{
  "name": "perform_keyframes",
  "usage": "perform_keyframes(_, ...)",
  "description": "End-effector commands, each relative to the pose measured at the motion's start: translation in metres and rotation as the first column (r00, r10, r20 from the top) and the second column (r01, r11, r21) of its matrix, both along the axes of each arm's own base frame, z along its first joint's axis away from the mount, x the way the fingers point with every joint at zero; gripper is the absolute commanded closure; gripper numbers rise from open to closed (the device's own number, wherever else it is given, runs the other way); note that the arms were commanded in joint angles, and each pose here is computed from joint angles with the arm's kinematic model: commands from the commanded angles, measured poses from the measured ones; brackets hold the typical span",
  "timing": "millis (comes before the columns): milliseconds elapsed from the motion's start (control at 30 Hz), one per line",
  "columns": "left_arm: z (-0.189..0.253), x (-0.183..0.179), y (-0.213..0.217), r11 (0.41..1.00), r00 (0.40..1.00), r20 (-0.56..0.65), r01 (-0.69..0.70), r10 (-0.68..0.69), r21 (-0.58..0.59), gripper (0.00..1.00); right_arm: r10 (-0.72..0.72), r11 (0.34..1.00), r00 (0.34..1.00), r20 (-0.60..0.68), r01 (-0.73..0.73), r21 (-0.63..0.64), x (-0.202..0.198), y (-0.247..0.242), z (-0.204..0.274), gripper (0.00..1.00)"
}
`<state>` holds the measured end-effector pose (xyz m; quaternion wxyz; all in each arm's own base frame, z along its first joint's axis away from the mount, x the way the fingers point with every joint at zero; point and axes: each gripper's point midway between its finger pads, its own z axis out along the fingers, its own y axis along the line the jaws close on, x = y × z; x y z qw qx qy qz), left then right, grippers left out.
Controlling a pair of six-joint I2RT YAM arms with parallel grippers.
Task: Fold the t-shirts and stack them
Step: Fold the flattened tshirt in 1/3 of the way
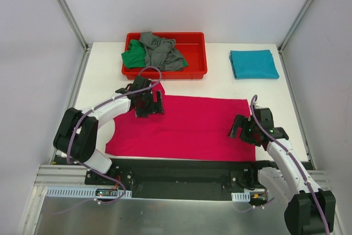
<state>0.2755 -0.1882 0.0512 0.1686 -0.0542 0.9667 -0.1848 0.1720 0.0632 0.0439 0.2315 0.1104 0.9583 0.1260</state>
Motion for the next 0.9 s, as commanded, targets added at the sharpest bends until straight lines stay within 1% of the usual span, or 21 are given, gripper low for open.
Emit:
perform_keyframes(0,0.038,0.007,-0.009,0.998,0.992,0.126,0.038,-0.033,-0.040,0.11,-0.006,0.999,1.000,0.029,0.008,-0.037,0.008,-0.006,0.004,0.04)
perform_keyframes(33,0.040,0.006,-0.005,0.999,0.990,0.137,0.025,-0.020,-0.035,0.01,-0.002,0.999,1.000,0.028,0.003,-0.035,0.008,-0.005,0.003,0.04)
perform_keyframes(133,0.038,-0.001,0.011,0.999,0.986,0.162,-0.035,0.035,0.000,0.01,0.016,1.000,0.999,0.043,-0.015,-0.018,0.009,-0.002,0.003,0.04)
perform_keyframes(167,0.032,-0.005,0.019,0.998,0.985,0.163,-0.064,0.059,0.024,0.01,0.019,1.000,0.999,0.048,-0.018,-0.012,0.011,0.000,0.003,0.04)
perform_keyframes(267,0.015,-0.016,0.034,0.989,0.979,0.156,-0.141,0.133,0.042,0.01,0.030,1.000,0.999,0.037,-0.030,-0.003,0.010,0.002,-0.001,0.04)
perform_keyframes(367,-0.008,-0.032,0.049,0.977,0.976,0.101,-0.203,0.195,0.073,0.01,0.018,1.000,1.000,0.004,-0.018,-0.001,0.007,0.002,-0.007,0.04)
perform_keyframes(467,-0.033,-0.053,0.061,0.962,0.967,0.020,-0.255,0.254,0.098,0.01,0.003,1.000,1.000,-0.014,-0.003,0.011,0.005,0.004,-0.009,0.04)
perform_keyframes(600,-0.055,-0.082,0.072,0.945,0.946,-0.066,-0.311,0.319,0.103,0.01,-0.003,1.000,1.000,-0.030,0.004,0.022,0.001,0.005,-0.011,0.04)
perform_keyframes(700,-0.059,-0.098,0.082,0.929,0.929,-0.085,-0.350,0.361,0.120,0.01,-0.001,0.999,1.000,-0.027,0.002,0.038,-0.001,0.007,-0.010,0.04)
perform_keyframes(867,-0.051,-0.110,0.101,0.903,0.912,-0.055,-0.391,0.406,0.178,0.01,-0.027,0.998,0.998,-0.059,0.031,0.056,-0.009,0.009,-0.012,0.04)
